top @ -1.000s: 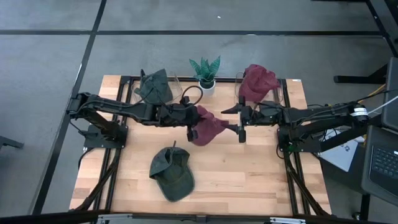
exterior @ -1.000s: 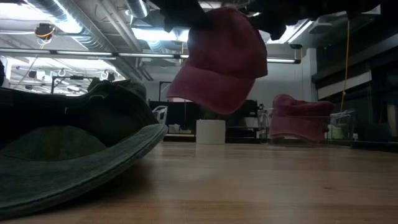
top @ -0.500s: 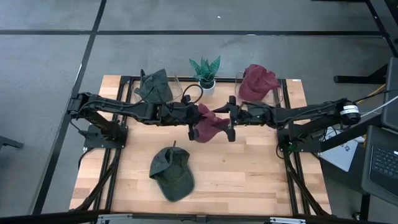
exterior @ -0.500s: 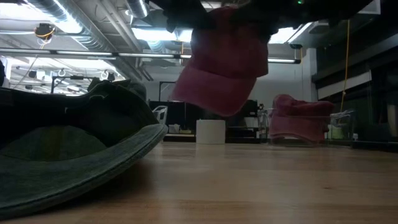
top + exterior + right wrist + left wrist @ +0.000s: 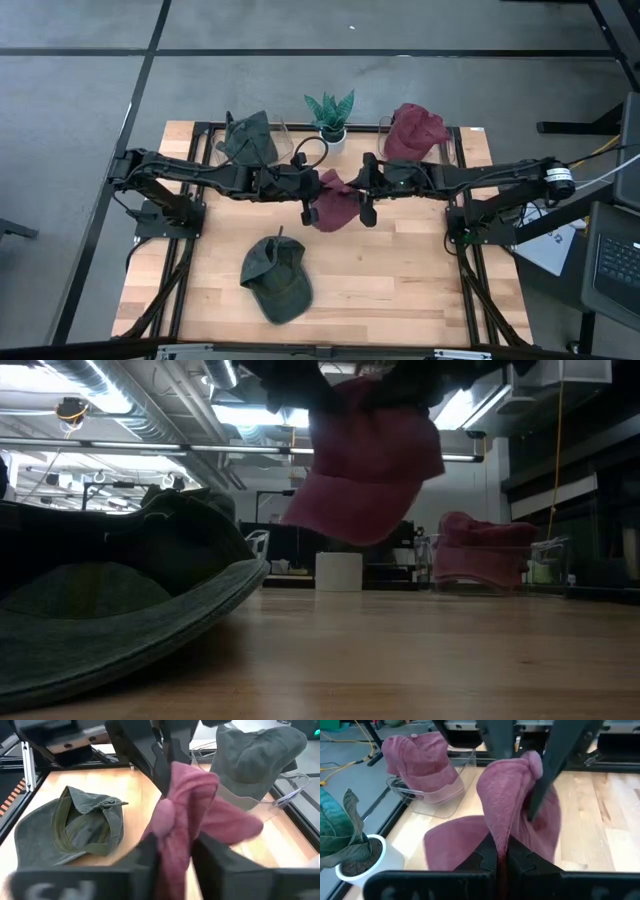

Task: Pick & Place hat
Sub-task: Put the red cap into the right transparent bin

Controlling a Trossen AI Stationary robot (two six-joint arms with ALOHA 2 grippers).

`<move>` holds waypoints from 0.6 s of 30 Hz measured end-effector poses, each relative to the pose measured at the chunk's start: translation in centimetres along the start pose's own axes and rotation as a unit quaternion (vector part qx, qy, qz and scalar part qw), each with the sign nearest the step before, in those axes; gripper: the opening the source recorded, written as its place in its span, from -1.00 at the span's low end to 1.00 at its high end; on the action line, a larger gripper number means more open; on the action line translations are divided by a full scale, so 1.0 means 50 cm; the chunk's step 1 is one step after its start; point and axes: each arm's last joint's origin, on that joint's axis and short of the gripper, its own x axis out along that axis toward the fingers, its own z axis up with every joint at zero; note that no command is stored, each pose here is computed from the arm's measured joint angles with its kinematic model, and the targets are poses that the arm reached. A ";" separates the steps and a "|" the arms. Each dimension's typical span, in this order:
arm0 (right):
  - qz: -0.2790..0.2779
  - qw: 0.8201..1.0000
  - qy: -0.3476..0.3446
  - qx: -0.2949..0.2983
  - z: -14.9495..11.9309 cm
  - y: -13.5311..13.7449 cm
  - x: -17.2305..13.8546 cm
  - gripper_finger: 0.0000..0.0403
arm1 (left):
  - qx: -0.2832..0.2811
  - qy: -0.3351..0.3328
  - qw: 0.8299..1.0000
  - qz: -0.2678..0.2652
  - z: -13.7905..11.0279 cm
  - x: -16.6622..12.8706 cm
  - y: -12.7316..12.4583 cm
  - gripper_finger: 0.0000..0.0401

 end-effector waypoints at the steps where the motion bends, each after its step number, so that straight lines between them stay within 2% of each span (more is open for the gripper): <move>1: 0.000 1.000 -0.001 0.000 0.001 0.000 0.000 -0.71 | 0.001 0.001 1.000 0.000 0.000 0.000 0.000 -0.98; 3: 0.000 1.000 0.003 -0.002 0.000 0.000 0.000 -0.91 | 0.006 0.003 1.000 -0.001 -0.001 0.000 0.000 -0.97; 4: 0.000 1.000 0.006 -0.003 -0.001 0.000 0.000 -0.94 | 0.009 0.005 1.000 -0.002 -0.002 0.000 0.000 -0.97; 11: 0.000 1.000 0.026 0.005 -0.008 0.000 -0.002 -0.96 | 0.008 0.010 1.000 -0.002 -0.004 0.000 -0.001 -0.86; 18: 0.001 0.999 0.038 -0.004 -0.013 0.000 -0.002 -0.97 | 0.025 0.010 1.000 0.000 -0.004 0.000 -0.001 -0.52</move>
